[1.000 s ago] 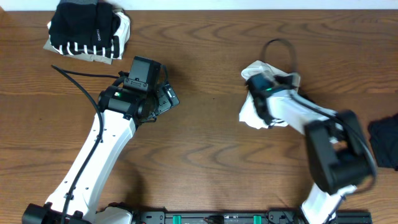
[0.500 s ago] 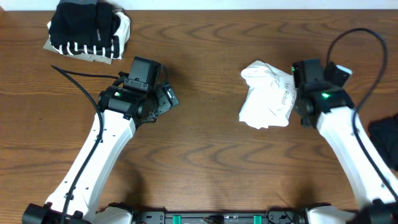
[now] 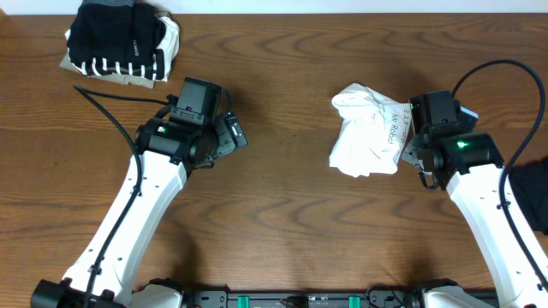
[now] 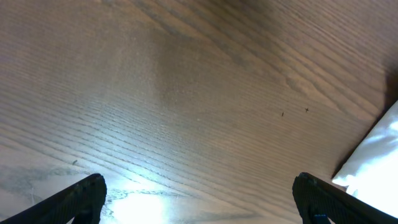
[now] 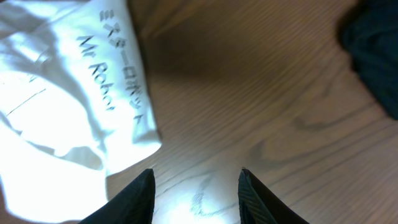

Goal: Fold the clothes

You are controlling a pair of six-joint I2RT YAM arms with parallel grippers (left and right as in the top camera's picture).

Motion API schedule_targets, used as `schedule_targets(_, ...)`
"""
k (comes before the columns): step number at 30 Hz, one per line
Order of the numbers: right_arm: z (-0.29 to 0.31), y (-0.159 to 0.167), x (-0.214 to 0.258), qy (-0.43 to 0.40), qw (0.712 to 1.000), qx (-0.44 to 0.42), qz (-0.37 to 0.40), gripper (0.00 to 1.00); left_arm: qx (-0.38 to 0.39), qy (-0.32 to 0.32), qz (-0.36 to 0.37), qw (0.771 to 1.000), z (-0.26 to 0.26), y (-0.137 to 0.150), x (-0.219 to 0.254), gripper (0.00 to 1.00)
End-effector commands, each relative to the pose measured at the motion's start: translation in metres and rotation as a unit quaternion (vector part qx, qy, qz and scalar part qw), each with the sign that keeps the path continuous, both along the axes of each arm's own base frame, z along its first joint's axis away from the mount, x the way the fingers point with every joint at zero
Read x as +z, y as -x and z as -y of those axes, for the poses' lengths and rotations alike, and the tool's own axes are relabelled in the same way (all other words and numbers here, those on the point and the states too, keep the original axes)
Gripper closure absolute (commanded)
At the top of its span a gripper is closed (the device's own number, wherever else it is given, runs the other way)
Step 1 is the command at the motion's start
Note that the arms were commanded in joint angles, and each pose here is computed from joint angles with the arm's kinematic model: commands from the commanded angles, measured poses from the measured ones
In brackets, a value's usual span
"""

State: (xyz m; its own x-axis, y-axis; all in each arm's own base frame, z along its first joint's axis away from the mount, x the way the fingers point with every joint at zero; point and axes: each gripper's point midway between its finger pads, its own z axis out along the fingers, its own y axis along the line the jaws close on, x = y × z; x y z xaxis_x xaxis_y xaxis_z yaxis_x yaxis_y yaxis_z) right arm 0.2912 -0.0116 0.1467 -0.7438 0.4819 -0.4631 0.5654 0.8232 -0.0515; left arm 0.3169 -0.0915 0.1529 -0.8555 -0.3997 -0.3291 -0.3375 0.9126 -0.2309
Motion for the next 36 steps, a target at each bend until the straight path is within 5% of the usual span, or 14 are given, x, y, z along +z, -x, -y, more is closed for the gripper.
schedule_targets(1,-0.01,0.002,0.009,-0.043,0.999,0.003,0.017,0.58,-0.024,-0.011,0.006,1.0,0.001,-0.002,0.002,0.03)
schedule_targets(6,-0.011,0.013,0.022,-0.053,0.998,0.006,0.031,0.55,-0.072,-0.024,0.026,0.997,0.01,-0.008,0.006,0.03)
schedule_targets(16,-0.031,0.027,0.018,-0.082,0.992,0.098,-0.009,0.29,-0.181,-0.029,0.1,0.978,0.074,-0.014,0.02,0.03)
schedule_targets(21,-0.039,0.021,0.016,-0.093,0.988,0.123,-0.007,0.45,-0.142,-0.051,0.078,0.985,0.07,-0.016,0.001,0.03)
schedule_targets(25,-0.053,0.011,0.012,-0.127,0.982,0.138,-0.001,0.71,-0.103,-0.062,0.036,0.992,0.059,-0.021,-0.03,0.03)
schedule_targets(36,-0.096,-0.015,-0.022,-0.216,0.955,0.199,-0.032,0.73,-0.057,-0.069,-0.026,0.996,0.042,-0.026,-0.072,0.02)
